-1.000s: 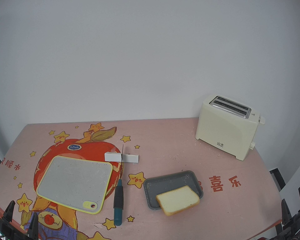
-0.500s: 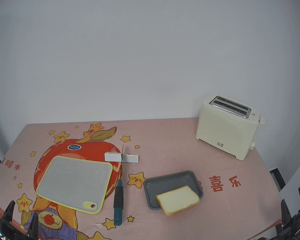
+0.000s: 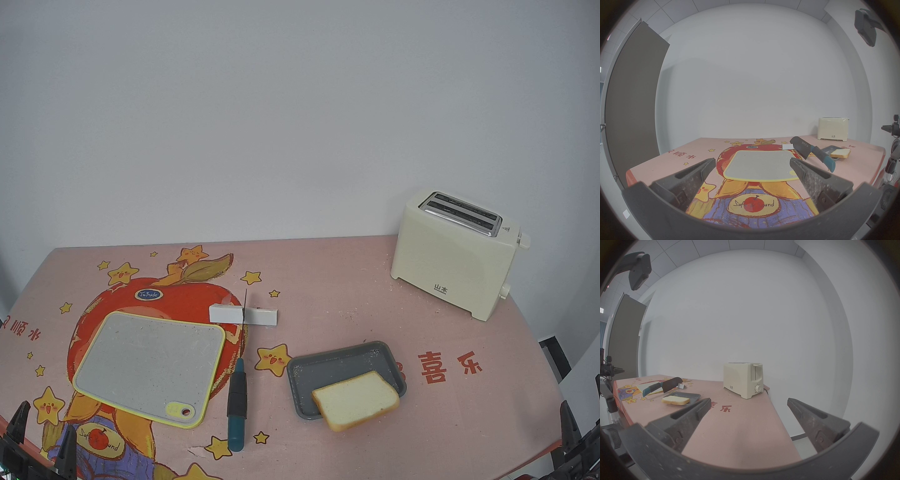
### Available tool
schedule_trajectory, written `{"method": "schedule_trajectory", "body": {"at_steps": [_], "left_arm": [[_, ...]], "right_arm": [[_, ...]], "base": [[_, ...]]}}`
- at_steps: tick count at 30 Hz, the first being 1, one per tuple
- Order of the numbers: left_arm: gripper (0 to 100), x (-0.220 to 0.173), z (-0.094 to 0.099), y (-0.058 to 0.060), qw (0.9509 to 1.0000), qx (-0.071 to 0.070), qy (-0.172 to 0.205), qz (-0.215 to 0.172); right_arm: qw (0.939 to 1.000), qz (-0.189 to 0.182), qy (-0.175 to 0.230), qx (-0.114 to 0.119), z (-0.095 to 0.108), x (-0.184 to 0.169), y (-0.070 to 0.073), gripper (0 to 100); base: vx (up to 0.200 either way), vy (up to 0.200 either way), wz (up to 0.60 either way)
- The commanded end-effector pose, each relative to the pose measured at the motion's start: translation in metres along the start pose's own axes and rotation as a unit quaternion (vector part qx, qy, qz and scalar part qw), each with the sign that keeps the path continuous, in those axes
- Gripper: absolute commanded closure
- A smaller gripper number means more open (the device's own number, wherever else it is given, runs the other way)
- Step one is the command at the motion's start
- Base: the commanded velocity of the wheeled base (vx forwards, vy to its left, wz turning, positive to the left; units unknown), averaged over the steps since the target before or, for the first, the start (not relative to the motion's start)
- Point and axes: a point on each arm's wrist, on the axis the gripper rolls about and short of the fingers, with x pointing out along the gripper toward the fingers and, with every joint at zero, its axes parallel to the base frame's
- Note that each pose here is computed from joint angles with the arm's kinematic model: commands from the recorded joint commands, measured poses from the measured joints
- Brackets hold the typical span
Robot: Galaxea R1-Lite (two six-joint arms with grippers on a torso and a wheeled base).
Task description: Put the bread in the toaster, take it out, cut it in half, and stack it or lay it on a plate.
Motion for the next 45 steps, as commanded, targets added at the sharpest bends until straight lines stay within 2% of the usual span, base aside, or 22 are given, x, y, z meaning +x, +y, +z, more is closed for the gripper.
{"method": "schedule_trajectory", "body": {"at_steps": [1, 21, 23, 25, 28, 30, 33, 35, 36, 37, 38, 39, 40, 42, 43, 44, 45], "left_arm": [[0, 0.0, -0.005, 0.0, 1.0, 0.0, 0.003, 0.001], [0, 0.0, -0.005, 0.0, 1.0, 0.0, 0.003, 0.0], [0, 0.0, -0.005, 0.0, 1.0, 0.0, 0.003, 0.0], [0, 0.0, -0.005, 0.0, 1.0, 0.001, 0.003, 0.0], [0, 0.0, -0.005, 0.0, 1.0, 0.0, 0.003, 0.0], [0, 0.0, -0.005, 0.0, 1.0, 0.0, 0.003, 0.001], [0, 0.0, -0.005, 0.0, 1.0, 0.0, 0.003, 0.0], [0, 0.0, -0.005, 0.0, 1.0, 0.0, 0.003, 0.0], [0, 0.0, -0.005, 0.0, 1.0, 0.0, 0.003, 0.0], [0, 0.0, -0.005, 0.0, 1.0, 0.001, 0.003, 0.0], [0, 0.0, -0.005, 0.0, 1.0, 0.0, 0.003, 0.001], [0, 0.0, -0.005, 0.0, 1.0, 0.001, 0.003, 0.0], [0, 0.0, -0.005, 0.0, 1.0, 0.0, 0.003, 0.0], [0, 0.0, -0.005, 0.0, 1.0, 0.0, 0.003, 0.0], [0, 0.0, -0.005, 0.0, 1.0, 0.0, 0.003, 0.0], [0, 0.0, -0.005, 0.0, 1.0, 0.0, 0.003, 0.0], [0, 0.0, -0.005, 0.0, 1.0, 0.0, 0.003, 0.001]], "right_arm": [[1.0, -0.001, 0.004, 0.001, -0.004, 0.001, 0.0, 0], [0.9999, -0.014, -0.001, 0.003, -0.003, 0.001, -0.001, 0], [0.9964, -0.018, -0.083, 0.0, 0.016, -0.002, -0.001, 0], [0.9906, -0.026, -0.135, -0.002, 0.031, -0.003, -0.001, 0], [0.9944, -0.009, -0.105, 0.001, 0.037, 0.003, -0.001, 0], [0.9965, 0.013, -0.082, 0.013, 0.04, 0.005, -0.002, 0], [0.9965, 0.054, -0.028, 0.057, 0.05, 0.013, -0.003, 0], [0.9925, 0.072, -0.002, 0.098, 0.059, 0.019, -0.003, 0], [0.9925, 0.072, -0.002, 0.098, 0.059, 0.019, -0.003, 0], [0.9839, 0.083, 0.039, 0.153, 0.065, 0.028, -0.001, 0], [0.9789, 0.083, 0.061, 0.177, 0.066, 0.032, 0.0, 0], [0.9778, 0.084, 0.065, 0.181, 0.066, 0.032, 0.0, 0], [0.9648, 0.1, 0.106, 0.219, 0.064, 0.037, 0.002, 0], [0.9411, 0.137, 0.151, 0.27, 0.061, 0.04, 0.005, 0], [0.9344, 0.145, 0.163, 0.282, 0.059, 0.04, 0.005, 0], [0.9068, 0.17, 0.201, 0.329, 0.056, 0.042, 0.008, 0], [0.8894, 0.18, 0.221, 0.357, 0.055, 0.043, 0.009, 0]], "base": [[0.0, 0.0, 0.0], [0.0, 0.0, 0.0], [0.0, 0.0, 0.0], [0.0, 0.0, 0.0], [0.0, 0.0, 0.0], [0.0, 0.0, 0.0], [0.0, 0.0, 0.0], [0.0, 0.0, 0.0], [0.0, 0.0, 0.0], [0.0, 0.0, 0.0], [0.0, 0.0, 0.0], [0.0, 0.0, 0.0], [0.0, 0.0, 0.0], [0.0, 0.0, 0.0], [0.0, 0.0, 0.0], [0.0, 0.0, 0.0], [0.0, 0.0, 0.0]]}}
